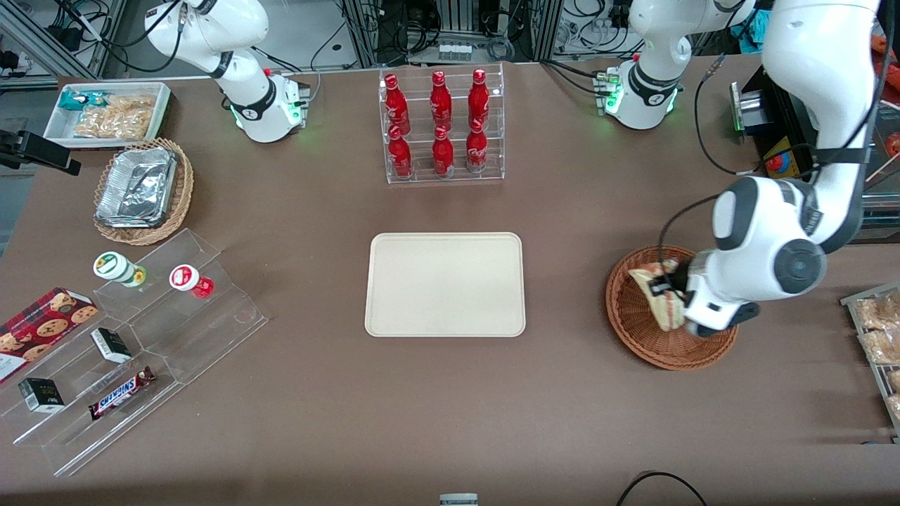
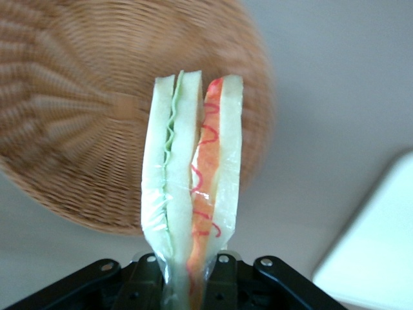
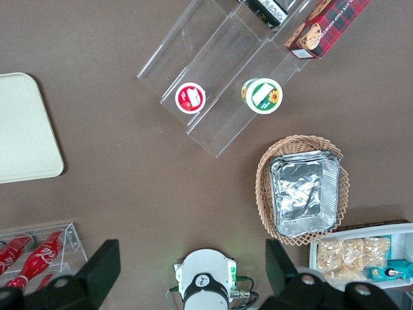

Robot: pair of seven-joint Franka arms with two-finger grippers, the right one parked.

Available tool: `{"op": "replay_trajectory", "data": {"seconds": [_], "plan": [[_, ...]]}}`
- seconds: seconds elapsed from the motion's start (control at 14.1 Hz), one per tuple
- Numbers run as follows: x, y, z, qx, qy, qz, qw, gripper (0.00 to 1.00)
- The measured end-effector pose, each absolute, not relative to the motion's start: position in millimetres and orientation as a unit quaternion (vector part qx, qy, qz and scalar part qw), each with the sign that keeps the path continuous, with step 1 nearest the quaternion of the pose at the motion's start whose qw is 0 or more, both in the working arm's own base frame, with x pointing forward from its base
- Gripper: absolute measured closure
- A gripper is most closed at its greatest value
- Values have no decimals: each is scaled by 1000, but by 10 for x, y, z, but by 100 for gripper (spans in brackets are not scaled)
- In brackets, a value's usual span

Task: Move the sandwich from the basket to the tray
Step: 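Lift the sandwich and carry it over the cream tray, then release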

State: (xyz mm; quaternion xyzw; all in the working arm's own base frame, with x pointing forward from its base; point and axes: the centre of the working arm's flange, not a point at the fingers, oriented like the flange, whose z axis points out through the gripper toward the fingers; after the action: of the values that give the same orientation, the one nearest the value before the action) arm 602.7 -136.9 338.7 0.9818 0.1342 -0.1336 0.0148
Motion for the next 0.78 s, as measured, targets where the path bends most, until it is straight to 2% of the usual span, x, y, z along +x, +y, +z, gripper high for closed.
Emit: {"op": "replay_trajectory", "data": {"seconds": [0.35,0.78], "plan": [[5556,-3247,3486,992,45,-119,5,83],[5149,-4727,2898,991,68,-109,-30,83]]}}
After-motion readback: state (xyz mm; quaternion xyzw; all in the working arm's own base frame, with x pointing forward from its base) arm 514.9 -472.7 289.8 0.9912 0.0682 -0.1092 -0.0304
